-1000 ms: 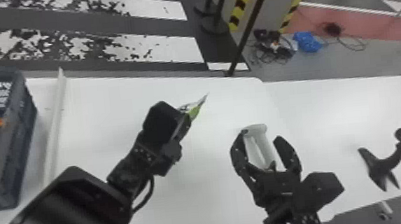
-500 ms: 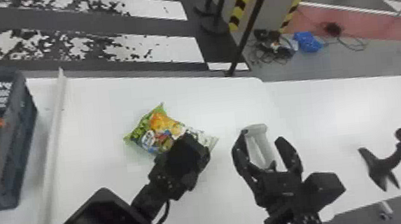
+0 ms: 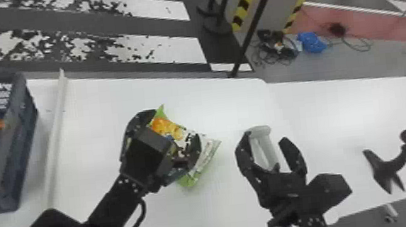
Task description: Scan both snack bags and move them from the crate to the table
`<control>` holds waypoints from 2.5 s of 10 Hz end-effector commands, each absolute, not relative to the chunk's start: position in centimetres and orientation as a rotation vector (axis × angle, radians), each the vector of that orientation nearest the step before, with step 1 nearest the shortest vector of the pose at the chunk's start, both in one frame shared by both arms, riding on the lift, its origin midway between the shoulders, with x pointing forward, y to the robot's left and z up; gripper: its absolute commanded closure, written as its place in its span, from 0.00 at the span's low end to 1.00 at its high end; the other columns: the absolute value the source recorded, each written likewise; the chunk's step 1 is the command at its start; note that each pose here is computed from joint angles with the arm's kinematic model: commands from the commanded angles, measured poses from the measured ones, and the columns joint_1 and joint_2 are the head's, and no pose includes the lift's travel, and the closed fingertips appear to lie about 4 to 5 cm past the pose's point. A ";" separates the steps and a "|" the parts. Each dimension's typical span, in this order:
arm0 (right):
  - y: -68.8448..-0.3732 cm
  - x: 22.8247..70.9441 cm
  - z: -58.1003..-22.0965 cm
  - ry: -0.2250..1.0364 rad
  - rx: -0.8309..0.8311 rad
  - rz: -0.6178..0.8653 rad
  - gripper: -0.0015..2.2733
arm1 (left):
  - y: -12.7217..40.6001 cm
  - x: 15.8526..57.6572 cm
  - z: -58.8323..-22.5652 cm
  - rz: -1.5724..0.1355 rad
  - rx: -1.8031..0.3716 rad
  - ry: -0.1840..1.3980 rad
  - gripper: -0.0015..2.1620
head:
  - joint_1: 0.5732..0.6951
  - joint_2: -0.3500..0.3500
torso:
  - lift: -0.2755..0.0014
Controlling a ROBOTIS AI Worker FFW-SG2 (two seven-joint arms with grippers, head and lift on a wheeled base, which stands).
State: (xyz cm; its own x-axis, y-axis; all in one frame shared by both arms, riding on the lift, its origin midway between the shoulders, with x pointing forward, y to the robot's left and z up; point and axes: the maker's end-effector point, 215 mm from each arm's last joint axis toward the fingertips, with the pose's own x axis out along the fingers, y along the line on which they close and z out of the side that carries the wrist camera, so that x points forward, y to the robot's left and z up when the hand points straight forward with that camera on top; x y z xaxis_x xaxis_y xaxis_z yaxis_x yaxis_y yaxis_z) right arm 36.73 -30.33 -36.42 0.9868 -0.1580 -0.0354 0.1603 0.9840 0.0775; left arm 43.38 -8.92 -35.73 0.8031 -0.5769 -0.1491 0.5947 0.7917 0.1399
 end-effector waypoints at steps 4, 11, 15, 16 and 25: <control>-29.1 39.2 -40.1 0.173 0.092 -0.121 0.05 | 7.8 45.5 -31.1 -0.377 0.179 0.046 0.03 | 1.00 0.00 | 0.68; -27.3 42.9 -49.5 0.626 0.383 0.087 0.05 | 20.6 44.6 -27.4 -0.208 0.109 0.026 0.03 | 1.00 0.39 | 0.68; -28.6 44.8 -51.5 0.727 0.572 0.162 0.05 | 19.9 44.5 -28.5 -0.231 0.099 0.048 0.03 | 1.00 0.36 | 0.68; -28.5 45.5 -51.8 0.743 0.601 0.179 0.05 | 19.5 44.7 -28.8 -0.240 0.096 0.050 0.03 | 1.00 0.35 | 0.68; -26.0 49.6 -53.8 0.882 0.711 0.269 0.85 | 19.1 45.2 -30.9 -0.257 0.088 0.074 0.03 | 1.00 0.38 | 0.68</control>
